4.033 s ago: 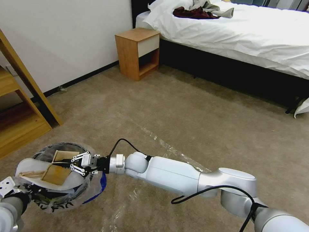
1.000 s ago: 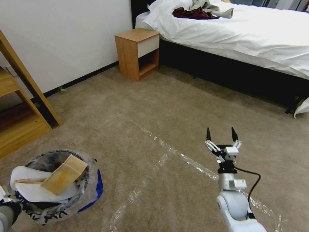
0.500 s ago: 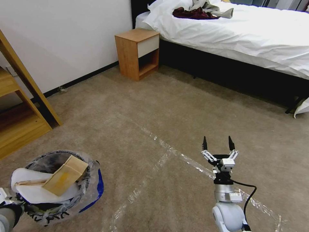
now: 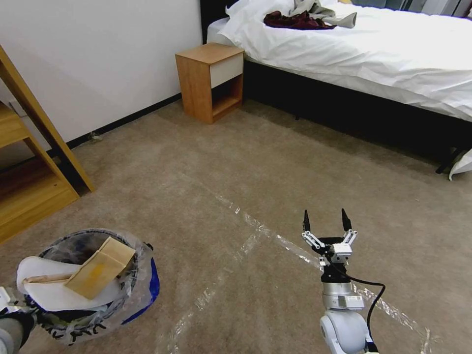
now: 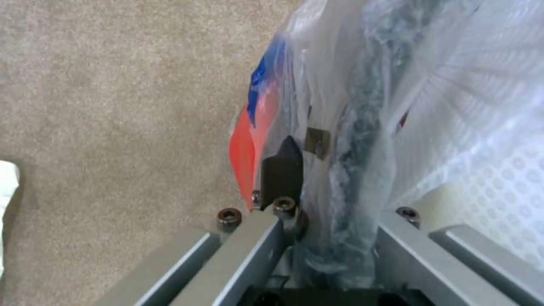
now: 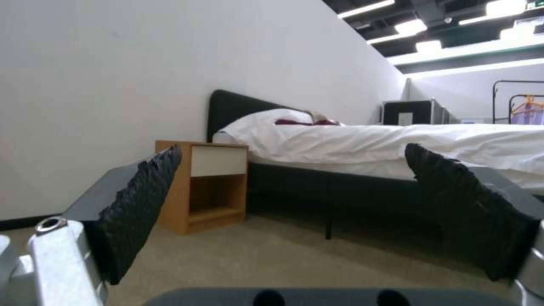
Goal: Pick up the trash bin and place the garbage on the floor into it.
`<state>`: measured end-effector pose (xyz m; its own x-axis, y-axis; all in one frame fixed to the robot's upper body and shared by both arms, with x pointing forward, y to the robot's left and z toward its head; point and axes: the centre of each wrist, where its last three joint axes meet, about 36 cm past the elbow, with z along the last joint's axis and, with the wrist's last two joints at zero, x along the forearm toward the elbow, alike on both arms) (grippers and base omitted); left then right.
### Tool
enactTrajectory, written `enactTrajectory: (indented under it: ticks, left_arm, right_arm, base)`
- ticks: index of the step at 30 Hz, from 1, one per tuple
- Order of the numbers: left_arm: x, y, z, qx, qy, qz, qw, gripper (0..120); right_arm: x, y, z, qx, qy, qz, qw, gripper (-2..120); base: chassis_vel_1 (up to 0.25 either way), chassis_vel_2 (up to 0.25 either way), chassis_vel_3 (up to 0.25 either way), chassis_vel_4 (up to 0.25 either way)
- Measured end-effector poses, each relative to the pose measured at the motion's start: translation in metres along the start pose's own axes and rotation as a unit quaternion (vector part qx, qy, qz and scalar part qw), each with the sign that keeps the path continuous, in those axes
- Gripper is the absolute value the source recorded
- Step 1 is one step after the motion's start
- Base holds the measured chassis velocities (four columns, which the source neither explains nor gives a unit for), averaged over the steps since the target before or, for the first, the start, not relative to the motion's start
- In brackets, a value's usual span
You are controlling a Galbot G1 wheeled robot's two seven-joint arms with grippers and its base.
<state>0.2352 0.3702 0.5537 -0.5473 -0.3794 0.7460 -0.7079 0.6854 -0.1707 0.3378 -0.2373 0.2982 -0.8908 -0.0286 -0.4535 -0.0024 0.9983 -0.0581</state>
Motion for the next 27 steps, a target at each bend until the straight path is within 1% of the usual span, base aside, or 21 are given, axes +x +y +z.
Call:
enactTrajectory:
  ticks: [5,11,17,22,27]
  left_arm:
    - [-0.001,0.000,0.000,0.001,0.001,0.000,1.0000,0]
    - [-0.002,0.000,0.000,0.003,0.001,0.000,1.0000,0]
    - [-0.003,-0.001,0.000,0.003,0.000,0.002,1.0000,0]
    - [-0.005,-0.001,-0.001,0.004,0.000,0.003,1.0000,0]
    - [-0.006,-0.001,-0.002,0.005,0.000,0.003,1.0000,0]
  right_arm:
    - [0.000,0.001,0.002,-0.001,0.002,-0.001,1.000,100]
    - [0.000,0.002,0.008,-0.003,0.004,-0.001,1.000,100]
    - [0.001,0.004,0.012,-0.004,0.007,-0.007,1.000,100]
    - [0.001,0.007,0.013,-0.006,0.007,-0.010,1.000,100]
    - [0.001,0.008,0.014,-0.007,0.008,-0.013,1.000,100]
  base:
    - [-0.062,0.032,0.048,-0.042]
    - [-0.112,0.113,0.115,-0.118]
    - [-0.184,0.193,0.183,-0.168]
    - [-0.245,0.238,0.231,-0.242]
    - [-0.290,0.293,0.302,-0.296]
